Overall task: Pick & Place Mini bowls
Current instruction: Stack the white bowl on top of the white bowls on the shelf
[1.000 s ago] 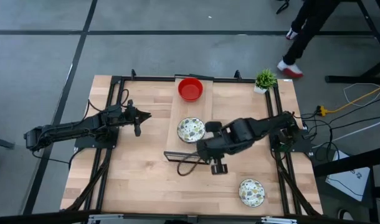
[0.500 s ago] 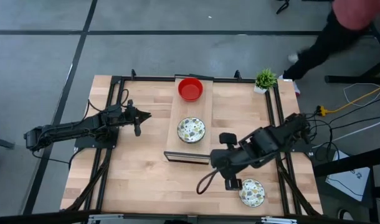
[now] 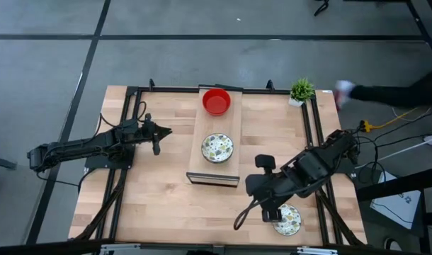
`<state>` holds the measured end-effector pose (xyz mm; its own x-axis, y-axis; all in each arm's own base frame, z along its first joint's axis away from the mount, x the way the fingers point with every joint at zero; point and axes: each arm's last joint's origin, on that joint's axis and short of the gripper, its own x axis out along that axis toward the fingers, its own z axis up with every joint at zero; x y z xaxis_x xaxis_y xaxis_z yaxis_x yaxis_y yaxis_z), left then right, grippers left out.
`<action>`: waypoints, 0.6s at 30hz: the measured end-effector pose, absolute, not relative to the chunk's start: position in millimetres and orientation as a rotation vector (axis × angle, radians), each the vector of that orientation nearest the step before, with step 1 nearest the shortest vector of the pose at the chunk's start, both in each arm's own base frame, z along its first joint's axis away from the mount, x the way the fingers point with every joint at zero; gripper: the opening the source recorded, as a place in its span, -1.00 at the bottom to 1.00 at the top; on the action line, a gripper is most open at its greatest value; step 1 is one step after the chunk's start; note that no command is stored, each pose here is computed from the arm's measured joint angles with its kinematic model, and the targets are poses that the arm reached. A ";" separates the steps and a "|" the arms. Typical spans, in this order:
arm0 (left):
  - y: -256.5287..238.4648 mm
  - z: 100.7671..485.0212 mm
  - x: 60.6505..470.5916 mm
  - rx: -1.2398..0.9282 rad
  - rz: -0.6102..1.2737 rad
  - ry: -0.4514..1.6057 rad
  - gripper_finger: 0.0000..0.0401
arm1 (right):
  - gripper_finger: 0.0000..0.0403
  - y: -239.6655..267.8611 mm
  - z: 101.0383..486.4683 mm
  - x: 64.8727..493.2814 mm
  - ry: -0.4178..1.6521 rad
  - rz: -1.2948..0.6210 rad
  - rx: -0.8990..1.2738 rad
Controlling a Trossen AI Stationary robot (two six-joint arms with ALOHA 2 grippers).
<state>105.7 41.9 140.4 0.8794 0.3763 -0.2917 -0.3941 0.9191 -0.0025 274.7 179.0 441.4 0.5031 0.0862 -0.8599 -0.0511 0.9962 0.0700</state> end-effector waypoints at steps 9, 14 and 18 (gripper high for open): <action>41.9 140.4 105.7 -0.062 0.401 0.291 -0.79 | -0.91 169.4 426.8 255.8 1.033 -0.070 -0.072; 41.9 140.6 105.7 -0.062 0.401 0.289 -0.79 | -0.96 159.7 399.8 241.4 1.102 -0.190 -0.063; 41.9 140.8 105.8 -0.062 0.401 0.286 -0.79 | -0.98 151.3 376.4 227.2 1.190 -0.264 0.012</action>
